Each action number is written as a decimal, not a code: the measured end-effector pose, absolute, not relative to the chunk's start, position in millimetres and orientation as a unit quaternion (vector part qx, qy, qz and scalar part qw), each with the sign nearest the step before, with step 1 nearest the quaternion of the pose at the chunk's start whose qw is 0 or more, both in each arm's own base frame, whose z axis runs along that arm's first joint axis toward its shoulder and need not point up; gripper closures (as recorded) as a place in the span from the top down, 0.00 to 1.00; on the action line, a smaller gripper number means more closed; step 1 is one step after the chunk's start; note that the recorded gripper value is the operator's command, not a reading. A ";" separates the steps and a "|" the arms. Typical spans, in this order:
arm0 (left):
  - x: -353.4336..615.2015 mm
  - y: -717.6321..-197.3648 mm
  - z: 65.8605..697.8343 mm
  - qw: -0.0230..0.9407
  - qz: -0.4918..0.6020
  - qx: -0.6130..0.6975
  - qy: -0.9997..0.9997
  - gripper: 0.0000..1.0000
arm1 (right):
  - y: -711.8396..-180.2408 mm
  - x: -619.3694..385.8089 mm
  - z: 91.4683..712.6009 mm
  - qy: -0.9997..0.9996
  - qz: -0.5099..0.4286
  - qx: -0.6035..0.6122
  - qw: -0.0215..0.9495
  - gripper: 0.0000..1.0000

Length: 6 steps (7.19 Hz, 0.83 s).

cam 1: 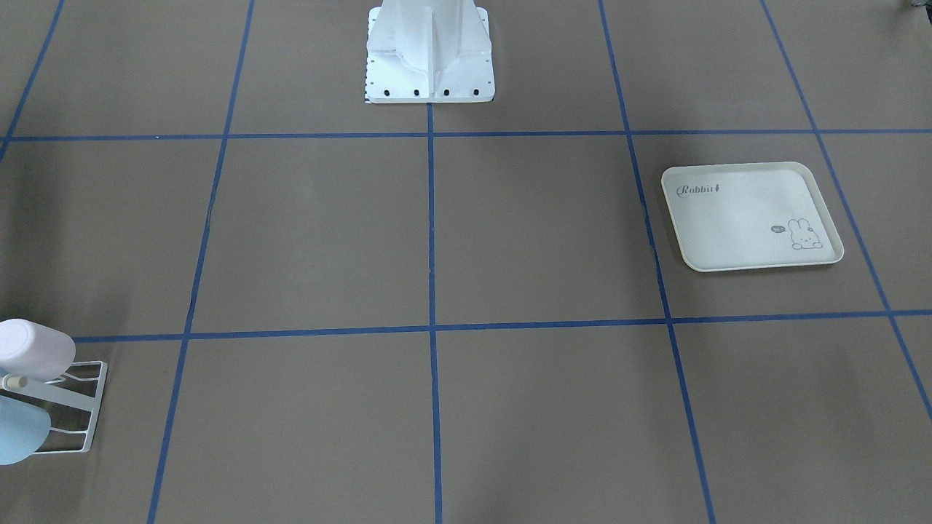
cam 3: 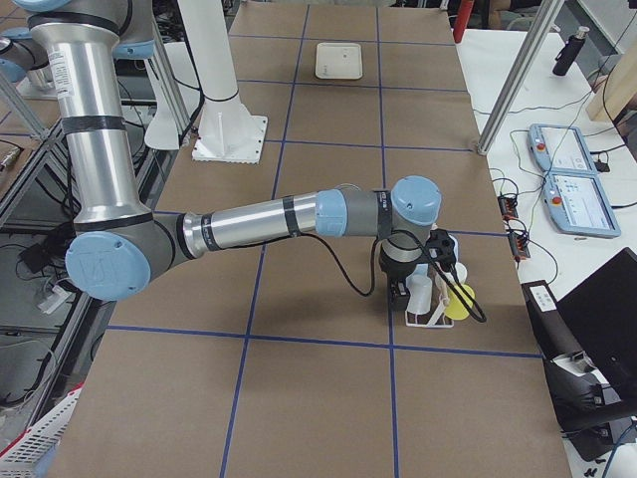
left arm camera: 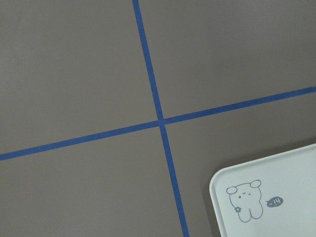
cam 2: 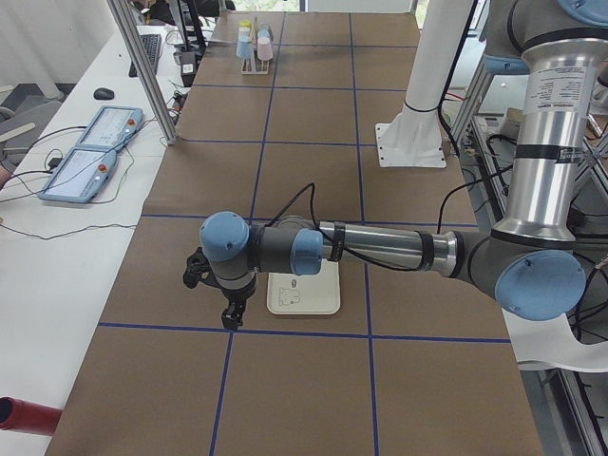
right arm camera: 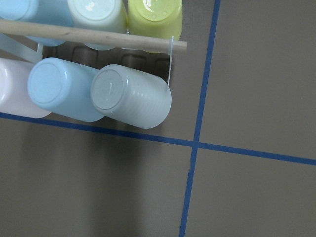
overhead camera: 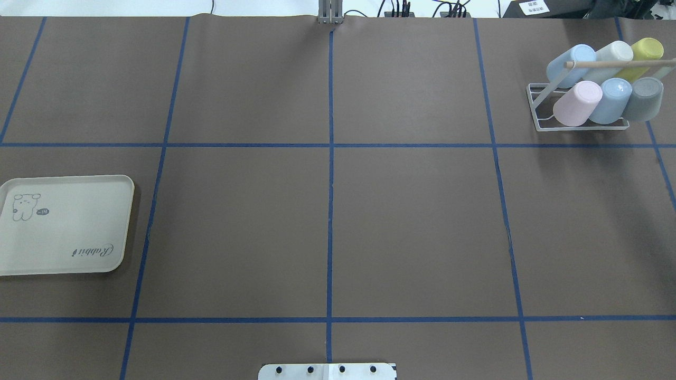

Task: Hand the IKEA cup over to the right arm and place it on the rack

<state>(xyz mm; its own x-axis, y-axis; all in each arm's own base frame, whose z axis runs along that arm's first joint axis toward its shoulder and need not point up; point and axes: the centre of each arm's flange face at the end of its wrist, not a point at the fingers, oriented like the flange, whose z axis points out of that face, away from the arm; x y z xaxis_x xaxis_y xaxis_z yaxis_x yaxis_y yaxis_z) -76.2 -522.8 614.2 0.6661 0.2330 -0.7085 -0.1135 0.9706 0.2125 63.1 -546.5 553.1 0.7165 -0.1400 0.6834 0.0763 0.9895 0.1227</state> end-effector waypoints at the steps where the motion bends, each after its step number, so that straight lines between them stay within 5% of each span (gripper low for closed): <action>1: -76.1 -523.5 612.0 0.909 0.097 0.079 0.397 1.00 | -547.7 61.5 550.3 -0.372 -0.061 0.046 0.925 0.99; 6: -74.6 -525.1 610.3 0.909 0.100 0.082 0.396 1.00 | -553.5 44.3 546.1 -0.367 -0.077 0.044 0.926 0.99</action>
